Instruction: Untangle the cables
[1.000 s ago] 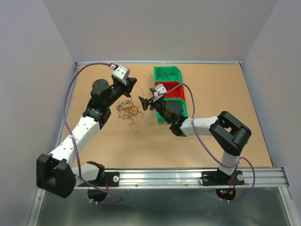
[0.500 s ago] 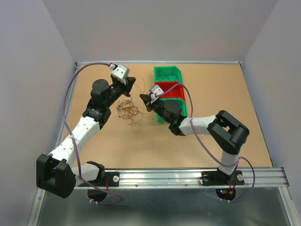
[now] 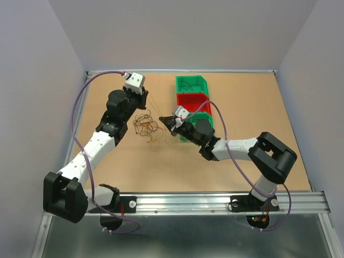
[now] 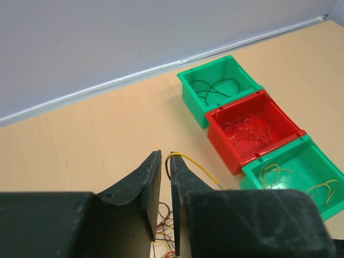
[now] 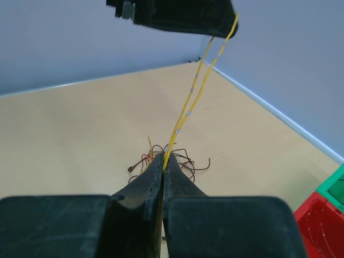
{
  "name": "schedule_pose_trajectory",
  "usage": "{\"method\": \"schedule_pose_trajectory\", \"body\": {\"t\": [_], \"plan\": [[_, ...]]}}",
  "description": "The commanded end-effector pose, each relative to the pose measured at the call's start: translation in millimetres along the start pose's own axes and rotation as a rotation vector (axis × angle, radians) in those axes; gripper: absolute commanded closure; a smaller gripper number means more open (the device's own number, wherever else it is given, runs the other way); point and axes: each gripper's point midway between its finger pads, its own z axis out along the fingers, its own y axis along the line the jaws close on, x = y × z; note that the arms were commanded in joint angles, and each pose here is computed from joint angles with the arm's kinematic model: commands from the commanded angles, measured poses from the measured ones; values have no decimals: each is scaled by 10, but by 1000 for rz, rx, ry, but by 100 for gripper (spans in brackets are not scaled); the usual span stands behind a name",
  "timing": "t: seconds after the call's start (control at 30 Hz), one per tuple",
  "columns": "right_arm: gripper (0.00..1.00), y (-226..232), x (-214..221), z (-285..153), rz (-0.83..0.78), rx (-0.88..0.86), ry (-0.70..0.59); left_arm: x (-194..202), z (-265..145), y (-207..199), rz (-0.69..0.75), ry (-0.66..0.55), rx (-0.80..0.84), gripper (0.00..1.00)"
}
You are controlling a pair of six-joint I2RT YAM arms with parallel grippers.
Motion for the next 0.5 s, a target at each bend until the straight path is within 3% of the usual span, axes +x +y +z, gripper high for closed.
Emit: {"method": "schedule_pose_trajectory", "body": {"t": [0.0, 0.07, 0.2, 0.27, 0.47], "plan": [[99, 19, -151, -175, 1, 13, 0, -641, -60, 322, -1, -195, -118, 77], [99, -66, -210, -212, 22, 61, 6, -643, -62, 263, 6, -197, -80, 74], [99, -446, -659, -184, 50, 221, -6, -522, -19, -149, 62, -160, 166, 54], [100, -611, -681, -204, 72, 275, 45, -478, -3, -250, 70, -144, 228, 48], [99, -1020, -858, -376, 205, 340, 71, -338, -31, -612, 100, -109, 453, 44]]}}
